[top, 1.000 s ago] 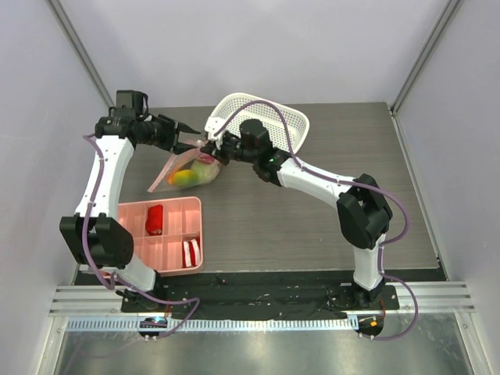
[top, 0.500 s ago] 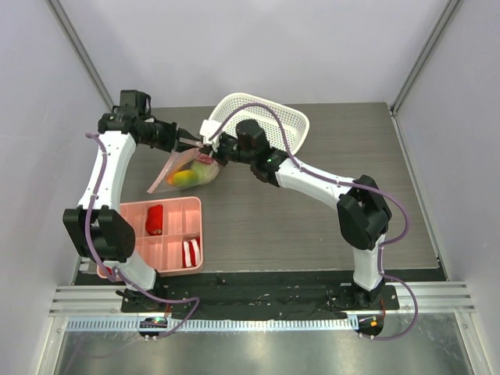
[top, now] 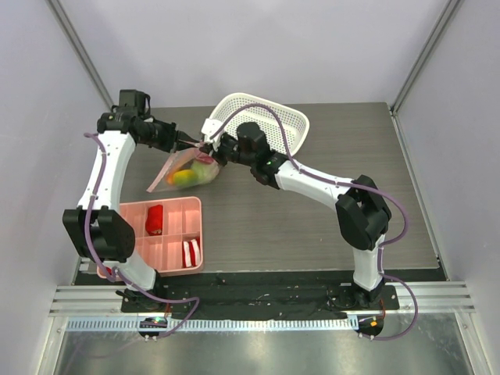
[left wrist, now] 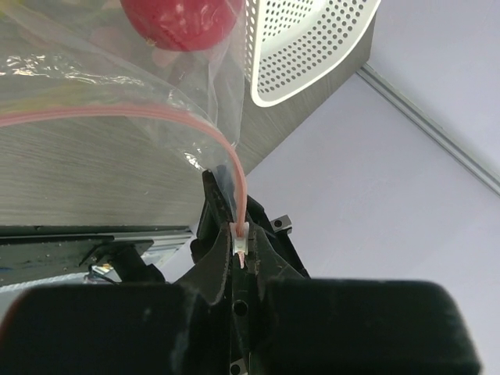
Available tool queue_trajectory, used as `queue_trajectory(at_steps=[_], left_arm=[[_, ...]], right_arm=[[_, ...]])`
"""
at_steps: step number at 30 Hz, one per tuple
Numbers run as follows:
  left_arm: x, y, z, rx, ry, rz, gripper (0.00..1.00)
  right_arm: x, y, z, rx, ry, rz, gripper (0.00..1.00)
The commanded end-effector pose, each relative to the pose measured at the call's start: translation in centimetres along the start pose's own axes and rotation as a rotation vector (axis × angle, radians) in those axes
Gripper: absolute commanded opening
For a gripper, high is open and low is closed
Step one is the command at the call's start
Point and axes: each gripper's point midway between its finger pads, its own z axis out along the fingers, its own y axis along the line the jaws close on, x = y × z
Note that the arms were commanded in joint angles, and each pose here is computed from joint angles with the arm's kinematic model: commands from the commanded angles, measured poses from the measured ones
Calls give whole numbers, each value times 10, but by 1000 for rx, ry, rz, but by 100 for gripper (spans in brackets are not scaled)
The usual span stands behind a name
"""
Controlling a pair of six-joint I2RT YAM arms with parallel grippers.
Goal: Open the zip-top bag and remove the fake food
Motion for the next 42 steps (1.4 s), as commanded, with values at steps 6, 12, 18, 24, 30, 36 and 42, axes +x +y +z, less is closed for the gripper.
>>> queue_trajectory(at_steps=[6,12,18,24,30,36,42], left_arm=[[-17,17,-16,-79,-138,80,0],[-41,38,-36,-113,-235,54,0],[-50,65,-45,-148,-271,18,0],[-58,93,-61,-181,-325,1,0],[-67,120,-81,-208,-405,-30,0],[-72,135,-90,-226,-419,-79,0],[-71,159,-108,-282,-445,-99,0]], right_arm=[[-72,-9,-17,67,-255,47,1],[-73,-15,-20,106,-292,111,1],[-70,-30,-25,176,-314,169,1],[-57,-51,-31,273,-297,200,1],[-41,-78,-42,359,-300,252,1],[-36,-92,-45,381,-305,257,1],[-29,-97,-45,389,-311,279,1]])
